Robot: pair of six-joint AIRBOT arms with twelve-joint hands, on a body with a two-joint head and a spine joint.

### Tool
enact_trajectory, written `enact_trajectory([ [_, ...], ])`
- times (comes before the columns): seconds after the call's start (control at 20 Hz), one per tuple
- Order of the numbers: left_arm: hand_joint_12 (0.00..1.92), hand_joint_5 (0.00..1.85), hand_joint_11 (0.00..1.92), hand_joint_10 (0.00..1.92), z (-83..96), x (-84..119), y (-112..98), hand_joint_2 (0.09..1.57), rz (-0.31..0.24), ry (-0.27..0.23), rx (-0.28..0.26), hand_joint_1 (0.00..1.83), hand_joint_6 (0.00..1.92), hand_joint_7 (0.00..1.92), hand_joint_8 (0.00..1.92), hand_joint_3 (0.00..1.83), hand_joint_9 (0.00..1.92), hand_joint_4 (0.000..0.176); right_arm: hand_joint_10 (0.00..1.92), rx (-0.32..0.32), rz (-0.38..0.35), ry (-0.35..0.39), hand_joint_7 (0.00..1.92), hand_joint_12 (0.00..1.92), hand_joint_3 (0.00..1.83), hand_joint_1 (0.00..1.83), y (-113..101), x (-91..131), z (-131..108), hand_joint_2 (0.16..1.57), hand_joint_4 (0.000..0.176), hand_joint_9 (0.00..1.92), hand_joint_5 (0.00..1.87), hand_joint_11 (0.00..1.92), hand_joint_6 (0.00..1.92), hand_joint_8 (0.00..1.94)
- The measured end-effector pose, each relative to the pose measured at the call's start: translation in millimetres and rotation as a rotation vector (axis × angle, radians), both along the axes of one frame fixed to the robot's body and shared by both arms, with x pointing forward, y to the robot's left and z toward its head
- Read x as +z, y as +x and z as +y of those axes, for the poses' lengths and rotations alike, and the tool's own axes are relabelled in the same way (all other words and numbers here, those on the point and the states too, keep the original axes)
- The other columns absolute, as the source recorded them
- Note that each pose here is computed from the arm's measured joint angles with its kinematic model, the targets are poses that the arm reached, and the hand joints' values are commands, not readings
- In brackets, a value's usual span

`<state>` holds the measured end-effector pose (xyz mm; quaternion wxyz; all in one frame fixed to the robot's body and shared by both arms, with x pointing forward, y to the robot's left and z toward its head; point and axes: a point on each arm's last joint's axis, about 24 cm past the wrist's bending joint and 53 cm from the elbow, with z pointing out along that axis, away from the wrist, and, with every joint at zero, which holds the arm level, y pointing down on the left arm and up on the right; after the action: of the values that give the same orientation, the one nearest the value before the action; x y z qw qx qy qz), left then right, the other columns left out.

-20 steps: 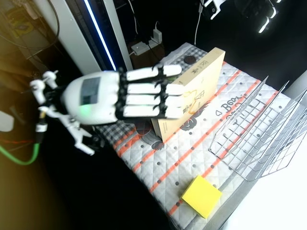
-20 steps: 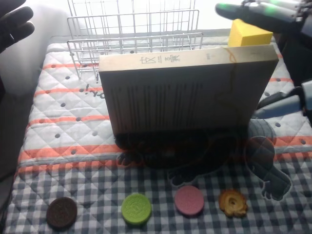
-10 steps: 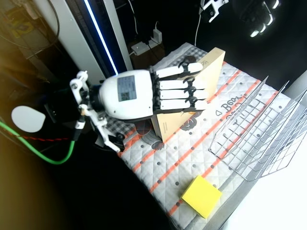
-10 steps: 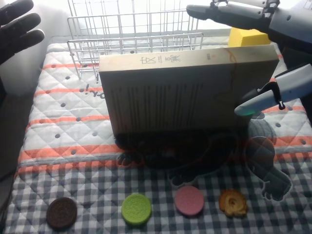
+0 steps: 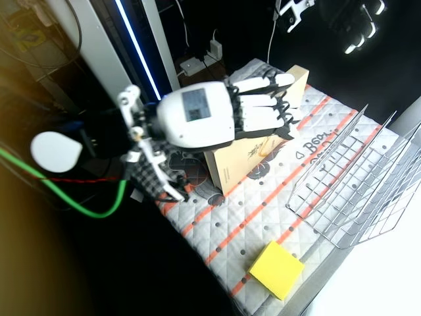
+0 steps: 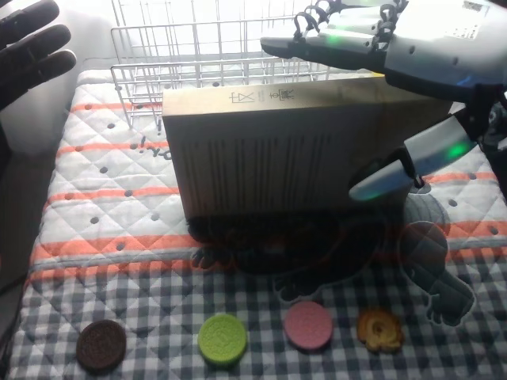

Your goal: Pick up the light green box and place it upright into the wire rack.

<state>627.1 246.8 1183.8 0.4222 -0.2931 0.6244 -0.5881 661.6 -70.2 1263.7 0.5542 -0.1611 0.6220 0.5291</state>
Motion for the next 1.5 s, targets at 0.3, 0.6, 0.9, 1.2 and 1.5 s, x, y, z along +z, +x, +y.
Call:
enact_trajectory([
  [0.3,0.77,0.54,0.20,0.01,0.1,0.6,0.1,0.90,-0.001,-0.001,0.000,0.75,0.00,0.35,0.00,0.01,0.41,0.097,0.02,-0.028,0.112,0.004,0.56,0.62,0.00,0.68,18.6,-24.3,-6.2,0.86,0.007,0.58,0.24,0.35,0.00,0.01],
  [0.6,0.76,0.57,0.19,0.00,-0.3,1.9,0.0,0.93,-0.006,-0.003,-0.001,0.76,0.01,0.35,0.00,0.01,0.41,0.062,1.11,-0.017,0.114,0.011,1.00,1.58,0.00,0.94,15.4,-23.7,-2.5,0.96,0.000,0.73,0.79,0.62,0.02,0.12],
  [0.9,0.76,0.59,0.21,0.01,-0.2,2.1,0.0,0.92,-0.007,-0.004,-0.001,0.76,0.01,0.37,0.01,0.00,0.43,0.057,0.74,-0.015,0.120,0.021,1.16,1.22,0.00,1.24,15.1,-22.4,-2.3,1.07,0.013,1.25,1.03,1.11,0.89,0.72],
  [1.2,0.75,0.57,0.19,0.00,-0.4,2.2,-0.1,0.92,-0.007,-0.004,-0.002,0.75,0.00,0.38,0.00,0.00,0.42,0.084,0.41,0.004,0.071,0.049,1.21,1.00,0.00,1.28,12.3,0.9,3.0,1.06,0.000,1.35,1.00,1.20,0.80,0.77],
  [1.5,0.79,0.53,0.15,0.00,0.0,2.4,0.1,0.93,-0.008,-0.005,0.000,0.77,0.00,0.36,0.00,0.00,0.39,0.110,0.04,-0.003,-0.035,0.150,1.29,0.85,0.00,1.28,14.4,65.1,-10.3,1.05,0.000,1.48,0.99,1.19,0.86,0.55],
])
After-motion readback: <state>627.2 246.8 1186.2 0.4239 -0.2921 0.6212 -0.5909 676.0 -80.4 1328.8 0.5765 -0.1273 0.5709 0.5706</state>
